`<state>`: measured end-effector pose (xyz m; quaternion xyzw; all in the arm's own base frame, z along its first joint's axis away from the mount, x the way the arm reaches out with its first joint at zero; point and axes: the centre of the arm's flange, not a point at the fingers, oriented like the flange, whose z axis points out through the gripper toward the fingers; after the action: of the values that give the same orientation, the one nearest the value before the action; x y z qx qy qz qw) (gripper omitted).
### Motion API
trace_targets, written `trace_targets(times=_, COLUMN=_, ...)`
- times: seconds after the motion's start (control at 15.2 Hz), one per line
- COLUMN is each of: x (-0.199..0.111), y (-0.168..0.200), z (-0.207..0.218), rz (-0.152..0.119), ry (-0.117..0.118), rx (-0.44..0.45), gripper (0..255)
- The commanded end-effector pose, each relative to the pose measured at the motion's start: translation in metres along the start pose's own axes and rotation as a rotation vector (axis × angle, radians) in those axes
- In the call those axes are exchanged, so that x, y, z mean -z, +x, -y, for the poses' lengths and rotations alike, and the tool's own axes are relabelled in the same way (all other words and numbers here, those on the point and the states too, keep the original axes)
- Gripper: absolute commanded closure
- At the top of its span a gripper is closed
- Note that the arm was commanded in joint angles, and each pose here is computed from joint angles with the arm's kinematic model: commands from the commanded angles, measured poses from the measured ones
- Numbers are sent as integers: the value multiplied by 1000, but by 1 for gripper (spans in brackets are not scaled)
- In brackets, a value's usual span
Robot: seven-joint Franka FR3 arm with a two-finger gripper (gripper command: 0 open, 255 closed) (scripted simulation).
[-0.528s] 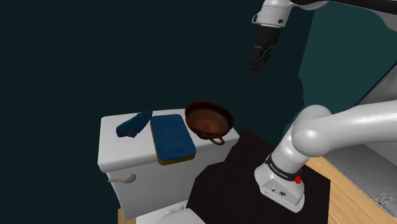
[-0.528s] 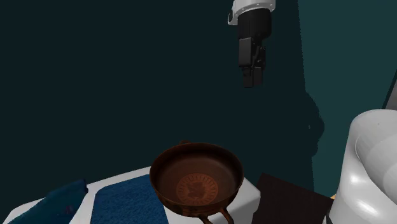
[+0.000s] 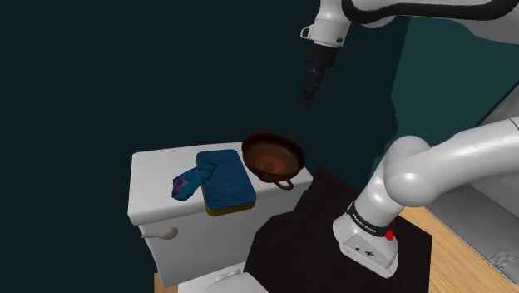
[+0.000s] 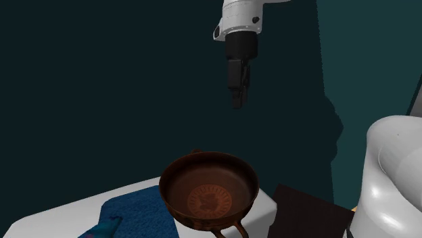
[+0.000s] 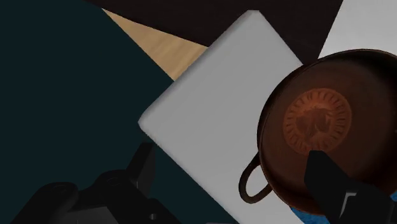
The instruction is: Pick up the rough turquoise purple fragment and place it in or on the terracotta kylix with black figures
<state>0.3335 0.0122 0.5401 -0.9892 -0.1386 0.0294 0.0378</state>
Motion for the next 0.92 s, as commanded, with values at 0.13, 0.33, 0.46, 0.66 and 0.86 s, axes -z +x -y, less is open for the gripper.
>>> trace_targets(times=0.13, x=-18, y=41, z=19, rz=-38, ry=8, rx=164, gripper=0)
trace_targets(times=0.33, x=-33, y=69, z=37, rz=-64, ry=14, rx=285, gripper=0)
trace_targets(times=0.46, x=-42, y=87, z=50, rz=-81, ry=19, rx=365, gripper=0)
trace_targets(times=0.66, x=-55, y=111, z=73, rz=-107, ry=25, rx=486, gripper=0)
trace_targets(times=0.86, x=-67, y=133, z=98, rz=-133, ry=31, rx=607, gripper=0)
